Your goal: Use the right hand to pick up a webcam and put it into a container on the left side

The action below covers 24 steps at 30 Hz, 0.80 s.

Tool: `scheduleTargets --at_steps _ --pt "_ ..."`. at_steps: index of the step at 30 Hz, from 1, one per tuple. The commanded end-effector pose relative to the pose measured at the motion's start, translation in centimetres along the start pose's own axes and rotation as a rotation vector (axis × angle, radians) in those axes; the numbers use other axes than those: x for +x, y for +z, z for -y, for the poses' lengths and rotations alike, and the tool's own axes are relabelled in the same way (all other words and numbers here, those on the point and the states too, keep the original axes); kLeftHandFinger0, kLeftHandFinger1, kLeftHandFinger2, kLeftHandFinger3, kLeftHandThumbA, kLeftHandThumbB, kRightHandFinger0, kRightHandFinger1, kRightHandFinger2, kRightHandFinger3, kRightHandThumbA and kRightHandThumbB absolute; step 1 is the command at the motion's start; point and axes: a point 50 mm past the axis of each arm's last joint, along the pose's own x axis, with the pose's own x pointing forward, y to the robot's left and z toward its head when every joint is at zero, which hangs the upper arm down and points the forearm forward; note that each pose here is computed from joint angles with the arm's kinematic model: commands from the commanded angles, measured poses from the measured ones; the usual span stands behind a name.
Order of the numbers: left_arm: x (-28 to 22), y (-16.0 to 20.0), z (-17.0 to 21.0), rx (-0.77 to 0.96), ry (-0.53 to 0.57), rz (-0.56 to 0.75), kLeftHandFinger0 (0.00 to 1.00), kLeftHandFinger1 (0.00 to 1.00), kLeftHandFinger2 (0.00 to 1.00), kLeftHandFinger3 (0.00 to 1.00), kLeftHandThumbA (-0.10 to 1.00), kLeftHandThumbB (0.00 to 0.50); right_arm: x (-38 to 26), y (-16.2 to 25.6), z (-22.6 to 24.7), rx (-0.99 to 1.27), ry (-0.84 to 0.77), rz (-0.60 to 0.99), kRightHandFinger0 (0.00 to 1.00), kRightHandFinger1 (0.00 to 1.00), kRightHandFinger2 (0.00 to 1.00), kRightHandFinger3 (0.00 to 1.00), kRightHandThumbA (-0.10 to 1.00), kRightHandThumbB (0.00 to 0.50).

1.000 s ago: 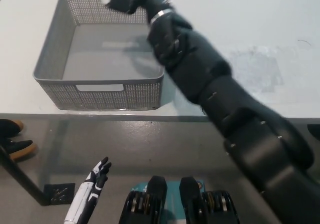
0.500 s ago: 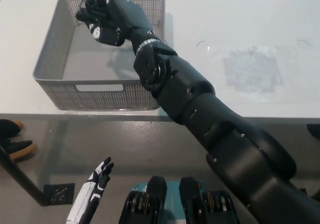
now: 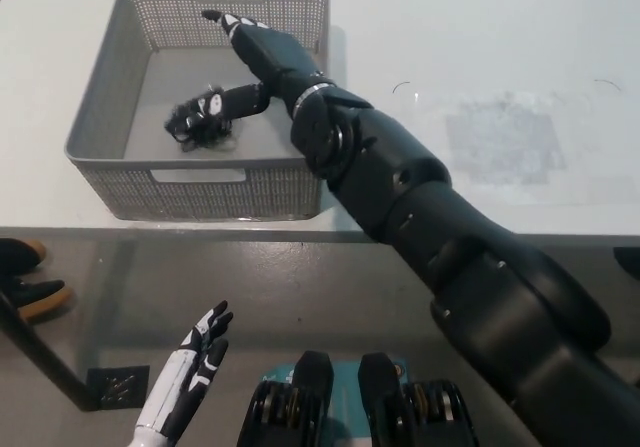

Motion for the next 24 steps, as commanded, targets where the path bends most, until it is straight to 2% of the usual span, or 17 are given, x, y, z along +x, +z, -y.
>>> scheduleTargets --at_steps 1,4,6,12,15,16,17,18,20,22,24 --pt "0.4 0.9 -0.7 0.026 -0.009 0.057 1.0 1.0 1.0 1.0 0.96 0.079 0.8 1.7 3.0 -0.023 0.006 0.043 1.0 1.0 1.0 1.0 1.0 0.349" --pt "0.4 0.9 -0.7 0.022 -0.008 0.059 1.0 1.0 1.0 1.0 0.96 0.08 0.7 1.4 3.5 -0.014 0.008 0.049 1.0 1.0 1.0 1.0 1.0 0.344" --pt "0.4 1.0 -0.6 0.025 -0.011 0.062 1.0 1.0 1.0 1.0 0.96 0.077 0.7 1.1 4.0 0.011 -0.003 0.051 1.0 1.0 1.0 1.0 1.0 0.36" --pt "0.6 1.1 -0.7 0.033 -0.013 0.062 1.0 1.0 1.0 1.0 0.97 0.081 0.2 0.6 7.4 0.174 -0.109 0.113 1.0 1.0 1.0 1.0 1.0 0.373" --pt "0.8 1.3 -0.9 0.039 -0.018 0.063 1.0 1.0 1.0 1.0 0.97 0.085 -2.1 0.2 11.7 0.275 -0.246 0.227 1.0 1.0 1.0 1.0 1.0 0.348" --pt "0.9 1.3 -0.9 0.04 -0.02 0.065 1.0 1.0 1.0 1.0 0.97 0.085 -2.5 0.1 12.1 0.288 -0.258 0.237 1.0 1.0 1.0 1.0 1.0 0.349" --pt "1.0 1.4 -1.0 0.046 -0.024 0.069 1.0 1.0 1.0 1.0 0.97 0.078 -4.1 -0.1 13.6 0.322 -0.317 0.27 1.0 1.0 1.0 1.0 1.0 0.373" --pt "1.0 1.3 -1.0 0.048 -0.026 0.071 1.0 1.0 1.0 1.0 0.97 0.078 -4.8 -0.1 14.2 0.353 -0.338 0.29 1.0 1.0 1.0 1.0 1.0 0.377" --pt "1.0 1.3 -1.0 0.04 -0.029 0.065 1.0 1.0 1.0 1.0 0.96 0.076 -7.6 -0.6 15.5 0.413 -0.401 0.341 1.0 1.0 1.0 1.0 1.0 0.349" --pt "0.7 1.3 -1.1 0.042 -0.03 0.054 1.0 1.0 1.0 1.0 0.96 0.083 -11.3 -1.2 16.6 0.436 -0.474 0.384 1.0 1.0 1.0 1.0 1.0 0.357" --pt "0.7 1.4 -1.1 0.057 -0.029 0.056 1.0 1.0 1.0 1.0 0.96 0.077 -14.2 -2.1 16.8 0.475 -0.509 0.427 1.0 1.0 1.0 1.0 1.0 0.345"
